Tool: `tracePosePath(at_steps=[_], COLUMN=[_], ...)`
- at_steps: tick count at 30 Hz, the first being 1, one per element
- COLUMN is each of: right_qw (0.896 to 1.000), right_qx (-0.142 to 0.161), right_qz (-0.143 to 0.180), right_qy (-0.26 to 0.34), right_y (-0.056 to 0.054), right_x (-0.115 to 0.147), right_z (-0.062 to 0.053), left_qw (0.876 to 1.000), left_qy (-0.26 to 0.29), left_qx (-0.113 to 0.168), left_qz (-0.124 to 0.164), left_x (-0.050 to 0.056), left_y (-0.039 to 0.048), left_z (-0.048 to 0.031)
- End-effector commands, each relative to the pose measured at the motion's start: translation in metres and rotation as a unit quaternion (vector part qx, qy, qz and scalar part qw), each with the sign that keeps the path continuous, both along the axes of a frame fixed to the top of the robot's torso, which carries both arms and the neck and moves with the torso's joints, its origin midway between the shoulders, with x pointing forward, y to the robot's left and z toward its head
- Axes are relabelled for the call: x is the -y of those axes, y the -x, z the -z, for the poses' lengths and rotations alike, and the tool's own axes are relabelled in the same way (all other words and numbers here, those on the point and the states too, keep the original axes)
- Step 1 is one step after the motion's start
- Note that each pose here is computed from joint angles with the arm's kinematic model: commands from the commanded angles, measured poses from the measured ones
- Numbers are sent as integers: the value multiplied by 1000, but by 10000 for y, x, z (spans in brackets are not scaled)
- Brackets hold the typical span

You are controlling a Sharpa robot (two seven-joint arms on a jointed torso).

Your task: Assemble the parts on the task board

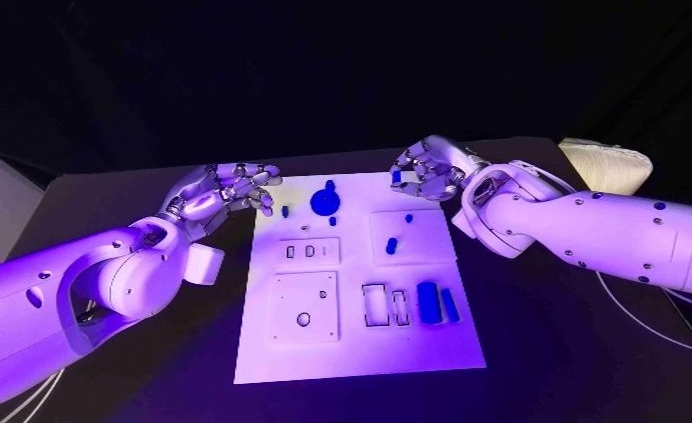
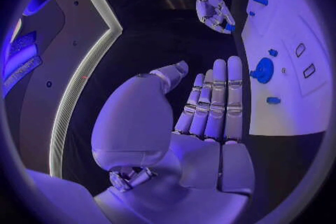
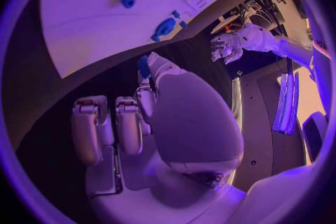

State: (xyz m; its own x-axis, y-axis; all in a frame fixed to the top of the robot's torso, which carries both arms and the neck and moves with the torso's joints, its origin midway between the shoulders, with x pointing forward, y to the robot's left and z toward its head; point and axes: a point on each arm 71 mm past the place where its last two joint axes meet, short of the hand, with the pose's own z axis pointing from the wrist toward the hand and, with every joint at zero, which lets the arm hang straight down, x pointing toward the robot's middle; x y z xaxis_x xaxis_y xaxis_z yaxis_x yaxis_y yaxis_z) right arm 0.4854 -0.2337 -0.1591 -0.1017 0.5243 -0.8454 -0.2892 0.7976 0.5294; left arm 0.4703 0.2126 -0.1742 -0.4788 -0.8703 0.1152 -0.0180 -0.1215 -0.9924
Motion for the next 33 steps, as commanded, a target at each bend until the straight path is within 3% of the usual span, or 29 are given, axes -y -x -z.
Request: tracePosePath(at_steps=[1,6,17,24,33], right_qw=[1000,999,997,995,994], right_qx=[-9,-10,-8,-12,-13], right_qz=[13,-26,-67,-83,-87], right_qy=[14,29,43,48,58], right_y=[51,196,406,517,567], right_x=[-201,-655,-1157,-1350,-1445], right_z=[22,83,287,468,639], left_qw=[1000,1000,1000,1000,1000], left_qy=[4,4,4,5,5], left_qx=[2,2,2,1,1], left_qz=[9,11,11,13,14], left_x=[34,52,65,83,92], left_y=[7,7,7,8,9], left_z=[-10,-10,-10,-10,-9])
